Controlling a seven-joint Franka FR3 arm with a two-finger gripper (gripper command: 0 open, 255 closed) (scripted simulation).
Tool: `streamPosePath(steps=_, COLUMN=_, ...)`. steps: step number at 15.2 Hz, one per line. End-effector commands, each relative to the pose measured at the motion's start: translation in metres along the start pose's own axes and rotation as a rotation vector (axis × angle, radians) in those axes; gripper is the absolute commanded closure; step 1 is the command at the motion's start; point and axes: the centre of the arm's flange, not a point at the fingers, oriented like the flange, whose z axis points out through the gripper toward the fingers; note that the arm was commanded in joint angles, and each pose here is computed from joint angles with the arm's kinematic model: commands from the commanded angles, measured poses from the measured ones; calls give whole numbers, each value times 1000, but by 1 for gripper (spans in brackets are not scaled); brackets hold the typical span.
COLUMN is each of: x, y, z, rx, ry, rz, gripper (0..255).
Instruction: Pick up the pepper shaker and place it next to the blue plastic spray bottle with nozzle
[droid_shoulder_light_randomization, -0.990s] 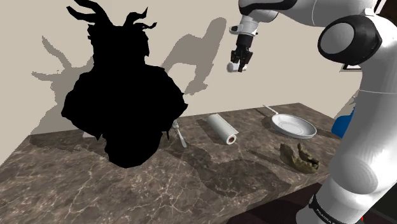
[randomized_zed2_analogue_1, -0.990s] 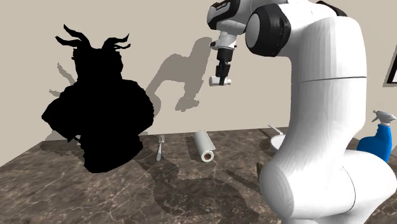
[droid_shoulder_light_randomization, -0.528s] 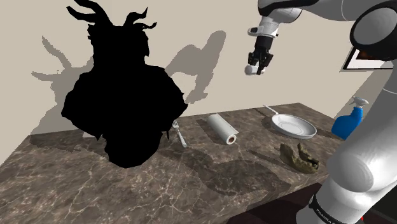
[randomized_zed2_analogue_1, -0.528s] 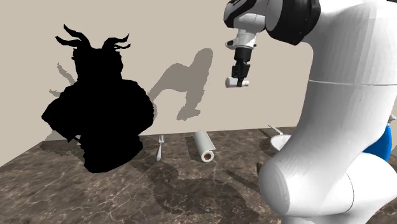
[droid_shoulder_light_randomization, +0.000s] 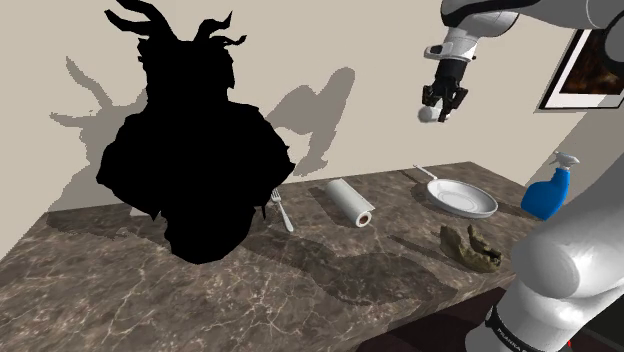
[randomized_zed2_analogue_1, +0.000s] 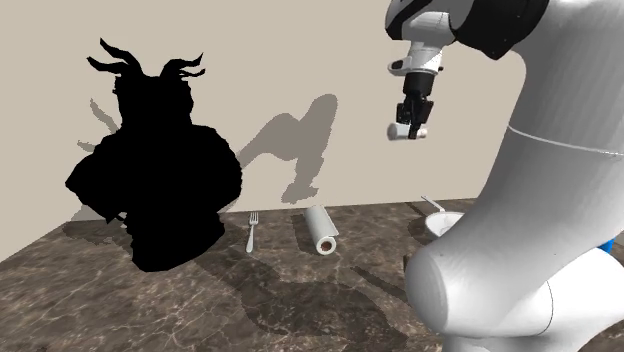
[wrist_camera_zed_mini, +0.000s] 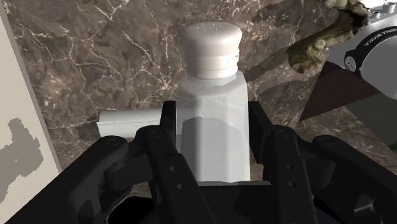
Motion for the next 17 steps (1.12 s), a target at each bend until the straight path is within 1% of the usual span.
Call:
streamPosePath(steps=1, x=-20, y=-19, z=1, rx=0, ry=0, rz=-1, gripper=255)
streamPosePath(steps=17, x=-172, y=-165, z=-11, rx=0, ry=0, rz=-1, gripper=255)
